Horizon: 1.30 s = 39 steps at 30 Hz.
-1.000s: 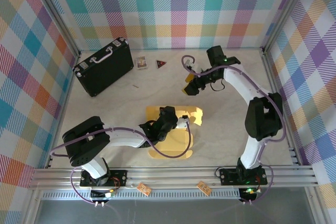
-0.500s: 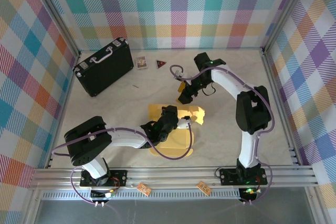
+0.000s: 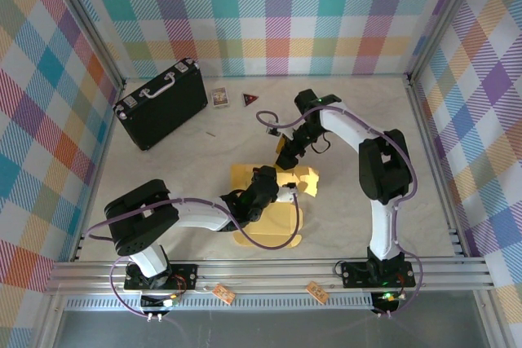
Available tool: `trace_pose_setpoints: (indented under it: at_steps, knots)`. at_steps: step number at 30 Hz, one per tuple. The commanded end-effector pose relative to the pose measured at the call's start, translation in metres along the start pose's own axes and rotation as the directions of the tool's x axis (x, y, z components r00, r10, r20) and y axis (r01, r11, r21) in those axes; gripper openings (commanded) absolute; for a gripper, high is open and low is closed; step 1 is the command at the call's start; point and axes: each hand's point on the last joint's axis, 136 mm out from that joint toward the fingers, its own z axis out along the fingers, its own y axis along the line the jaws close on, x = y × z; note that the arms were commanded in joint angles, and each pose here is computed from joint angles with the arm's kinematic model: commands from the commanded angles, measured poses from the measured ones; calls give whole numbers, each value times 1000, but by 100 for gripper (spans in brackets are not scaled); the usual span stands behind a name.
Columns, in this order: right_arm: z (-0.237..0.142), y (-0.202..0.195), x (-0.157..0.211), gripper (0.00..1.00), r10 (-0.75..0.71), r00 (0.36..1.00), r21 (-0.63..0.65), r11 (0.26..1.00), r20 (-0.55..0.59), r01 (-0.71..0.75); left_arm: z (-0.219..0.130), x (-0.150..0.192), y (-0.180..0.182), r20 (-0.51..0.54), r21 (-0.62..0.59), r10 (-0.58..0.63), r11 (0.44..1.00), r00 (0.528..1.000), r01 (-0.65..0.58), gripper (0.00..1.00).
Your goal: Fold the paper box
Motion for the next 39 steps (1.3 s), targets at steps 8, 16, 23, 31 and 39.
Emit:
trace_pose_setpoints:
  at_steps: [8, 16, 23, 31, 39]
  knots:
    - [-11, 31, 13, 81, -50, 996, -13, 999, -74, 49, 2, 0, 9, -18, -68, -6, 998, 1000, 5, 0]
    - [-30, 22, 9, 79, -24, 998, 86, 996, -64, 30, -4, -3, 19, 14, -70, -77, 994, 997, 78, 0]
    - [-56, -3, -11, 81, 77, 995, 200, 976, 65, -89, -14, -2, 19, 43, 40, -156, 987, 987, 154, 0]
    - [-84, 13, -14, 81, 119, 973, 110, 984, 200, -143, -11, 8, 28, 76, 111, -265, 960, 961, 256, 0]
    - [-73, 21, -9, 80, 125, 973, 9, 992, 195, -129, -18, 12, 54, 109, 149, -287, 951, 952, 270, 0]
